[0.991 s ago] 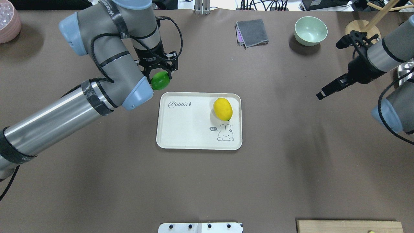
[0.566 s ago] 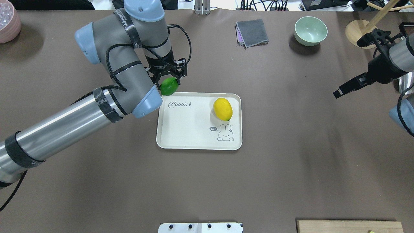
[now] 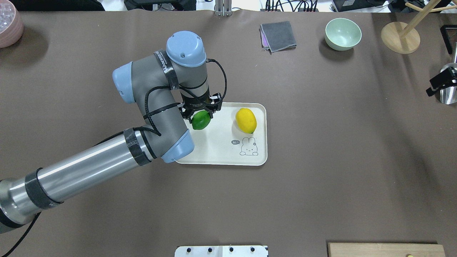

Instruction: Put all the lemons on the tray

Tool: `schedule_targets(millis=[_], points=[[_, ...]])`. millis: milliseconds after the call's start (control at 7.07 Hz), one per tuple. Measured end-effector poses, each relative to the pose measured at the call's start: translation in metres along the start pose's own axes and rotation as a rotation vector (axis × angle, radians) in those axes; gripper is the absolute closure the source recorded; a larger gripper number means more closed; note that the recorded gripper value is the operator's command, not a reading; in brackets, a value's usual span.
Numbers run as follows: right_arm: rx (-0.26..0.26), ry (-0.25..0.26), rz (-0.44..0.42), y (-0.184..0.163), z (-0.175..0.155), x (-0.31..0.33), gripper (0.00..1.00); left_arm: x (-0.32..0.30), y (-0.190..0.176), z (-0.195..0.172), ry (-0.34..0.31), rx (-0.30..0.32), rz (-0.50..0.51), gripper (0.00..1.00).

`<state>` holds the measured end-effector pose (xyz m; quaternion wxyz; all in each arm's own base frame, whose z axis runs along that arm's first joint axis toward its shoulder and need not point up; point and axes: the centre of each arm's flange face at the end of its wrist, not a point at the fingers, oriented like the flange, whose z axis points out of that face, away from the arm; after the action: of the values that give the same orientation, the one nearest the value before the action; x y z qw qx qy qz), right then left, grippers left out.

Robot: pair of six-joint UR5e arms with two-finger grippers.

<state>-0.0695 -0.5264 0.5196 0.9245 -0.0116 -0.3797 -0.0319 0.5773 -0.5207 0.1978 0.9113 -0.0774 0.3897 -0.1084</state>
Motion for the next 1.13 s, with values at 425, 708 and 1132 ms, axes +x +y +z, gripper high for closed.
schedule_targets(millis=[425,708,1132], points=[[-0.005,0.014,0.087,0.011,-0.025,0.065,0.00,0.001,0.008,0.019,0.014,0.001,-0.006,0.02],[0.018,0.021,0.047,0.026,-0.028,0.100,0.00,0.001,0.009,0.020,0.017,0.008,-0.001,0.02],[0.040,0.043,0.053,0.047,-0.030,0.131,0.00,0.001,0.009,0.017,0.019,0.009,0.004,0.02]])
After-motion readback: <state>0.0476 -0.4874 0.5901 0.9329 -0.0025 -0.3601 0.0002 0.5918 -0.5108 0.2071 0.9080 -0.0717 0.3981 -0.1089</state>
